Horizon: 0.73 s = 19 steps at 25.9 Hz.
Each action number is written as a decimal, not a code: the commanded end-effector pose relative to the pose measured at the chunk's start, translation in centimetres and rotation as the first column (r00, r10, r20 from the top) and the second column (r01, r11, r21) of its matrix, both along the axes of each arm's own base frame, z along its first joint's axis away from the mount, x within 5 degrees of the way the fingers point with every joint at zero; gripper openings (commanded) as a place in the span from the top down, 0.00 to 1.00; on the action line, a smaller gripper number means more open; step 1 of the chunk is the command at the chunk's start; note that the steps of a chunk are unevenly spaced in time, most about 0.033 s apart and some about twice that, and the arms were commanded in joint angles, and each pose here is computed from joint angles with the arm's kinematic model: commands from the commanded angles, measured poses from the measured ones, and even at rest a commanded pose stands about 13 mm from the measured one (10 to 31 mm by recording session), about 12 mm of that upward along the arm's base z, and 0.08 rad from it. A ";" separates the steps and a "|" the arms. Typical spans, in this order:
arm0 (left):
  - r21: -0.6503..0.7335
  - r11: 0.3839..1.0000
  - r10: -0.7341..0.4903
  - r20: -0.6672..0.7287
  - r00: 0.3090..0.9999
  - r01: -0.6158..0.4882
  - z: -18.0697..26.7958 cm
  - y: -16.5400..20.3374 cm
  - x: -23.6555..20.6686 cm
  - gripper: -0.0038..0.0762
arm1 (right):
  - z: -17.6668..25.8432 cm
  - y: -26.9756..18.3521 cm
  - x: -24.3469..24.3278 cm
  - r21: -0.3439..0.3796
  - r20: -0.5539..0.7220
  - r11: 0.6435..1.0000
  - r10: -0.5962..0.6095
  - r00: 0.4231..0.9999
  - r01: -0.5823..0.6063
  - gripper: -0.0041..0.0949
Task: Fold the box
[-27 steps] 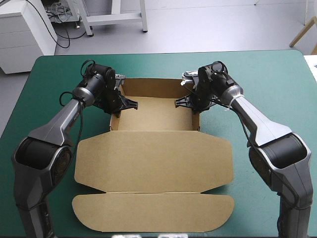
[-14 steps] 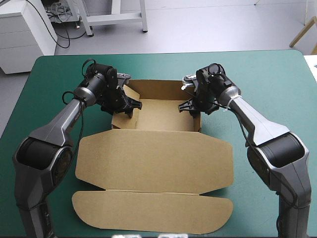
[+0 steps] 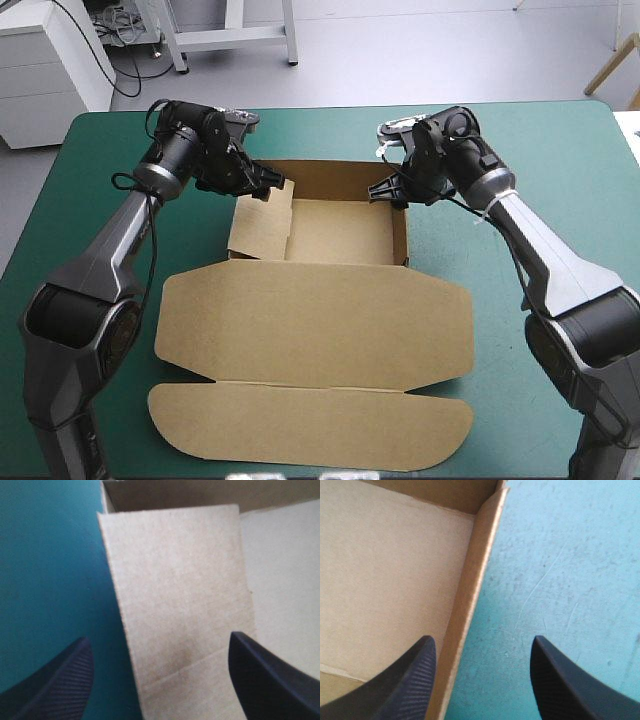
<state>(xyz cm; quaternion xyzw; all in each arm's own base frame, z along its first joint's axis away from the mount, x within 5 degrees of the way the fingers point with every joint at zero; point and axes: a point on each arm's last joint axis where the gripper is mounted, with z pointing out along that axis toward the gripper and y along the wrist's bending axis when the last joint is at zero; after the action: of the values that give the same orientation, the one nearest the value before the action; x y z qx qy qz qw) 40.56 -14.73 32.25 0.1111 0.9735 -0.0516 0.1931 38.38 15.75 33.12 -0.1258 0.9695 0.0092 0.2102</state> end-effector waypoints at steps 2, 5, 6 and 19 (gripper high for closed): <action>-0.049 0.999 0.000 0.136 0.991 0.007 6.8 0.7 -2.5 0.28 | 6.3 -1.2 -2.2 0.052 0.178 0.999 -0.001 0.984 -0.008 0.43; -0.072 0.997 0.005 0.203 0.979 0.010 9.2 1.1 -3.3 0.33 | 7.3 -1.5 -2.8 0.062 0.201 0.998 -0.003 0.980 -0.010 0.43; -0.079 0.997 0.006 0.222 0.975 0.012 9.9 1.2 -3.7 0.37 | 7.5 -1.5 -2.9 0.064 0.205 0.998 -0.003 0.979 -0.010 0.43; 0.119 0.990 -0.104 0.292 0.951 0.072 12.6 5.0 -10.5 0.96 | 3.6 -0.2 -0.8 0.082 0.096 0.997 -0.014 0.995 0.007 0.43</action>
<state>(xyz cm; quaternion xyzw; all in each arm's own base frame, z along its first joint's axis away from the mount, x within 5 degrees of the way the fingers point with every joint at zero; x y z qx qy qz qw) 32.92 -10.87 43.93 0.1650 0.9267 -0.0024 0.3376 37.70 15.78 34.94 -0.1145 0.9670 0.0337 0.2252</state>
